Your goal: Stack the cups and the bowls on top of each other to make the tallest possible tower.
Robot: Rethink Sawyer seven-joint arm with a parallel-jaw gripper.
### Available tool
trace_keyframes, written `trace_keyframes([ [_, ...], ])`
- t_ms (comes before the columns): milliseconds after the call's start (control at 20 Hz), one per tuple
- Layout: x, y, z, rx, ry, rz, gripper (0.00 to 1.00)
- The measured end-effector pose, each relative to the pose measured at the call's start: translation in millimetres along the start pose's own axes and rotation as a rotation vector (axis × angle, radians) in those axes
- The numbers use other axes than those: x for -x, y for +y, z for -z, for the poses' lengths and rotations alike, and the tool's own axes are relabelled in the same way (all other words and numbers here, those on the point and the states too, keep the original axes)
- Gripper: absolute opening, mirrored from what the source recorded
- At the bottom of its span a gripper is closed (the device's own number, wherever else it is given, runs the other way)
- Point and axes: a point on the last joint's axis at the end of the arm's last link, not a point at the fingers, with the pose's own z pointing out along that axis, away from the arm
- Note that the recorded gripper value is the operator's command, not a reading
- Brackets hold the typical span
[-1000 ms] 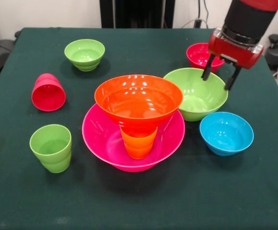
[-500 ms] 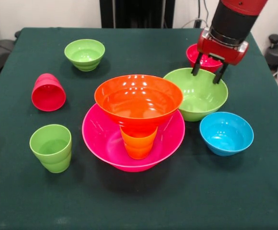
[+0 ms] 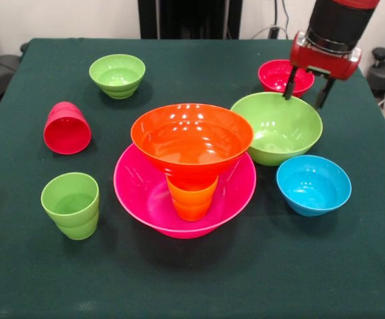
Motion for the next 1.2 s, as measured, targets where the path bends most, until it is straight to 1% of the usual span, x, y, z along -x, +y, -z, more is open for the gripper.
trace_keyframes([
  [200,6.6,6,10,0.033,-0.01,0.007,1.0],
  [350,12.0,9,18,0.066,-0.005,-0.003,1.0],
  [550,13.1,6,21,0.08,-0.003,0.005,1.0],
  [650,12.7,5,20,0.08,-0.006,0.021,1.0],
  [700,12.3,4,20,0.079,-0.009,0.034,1.0],
  [850,9.2,2,23,0.077,-0.022,0.092,1.0],
  [1050,3.4,2,32,0.08,-0.039,0.185,1.0],
  [1150,1.1,3,35,0.082,-0.044,0.218,1.0],
  [1200,0.9,3,35,0.083,-0.044,0.221,1.0],
])
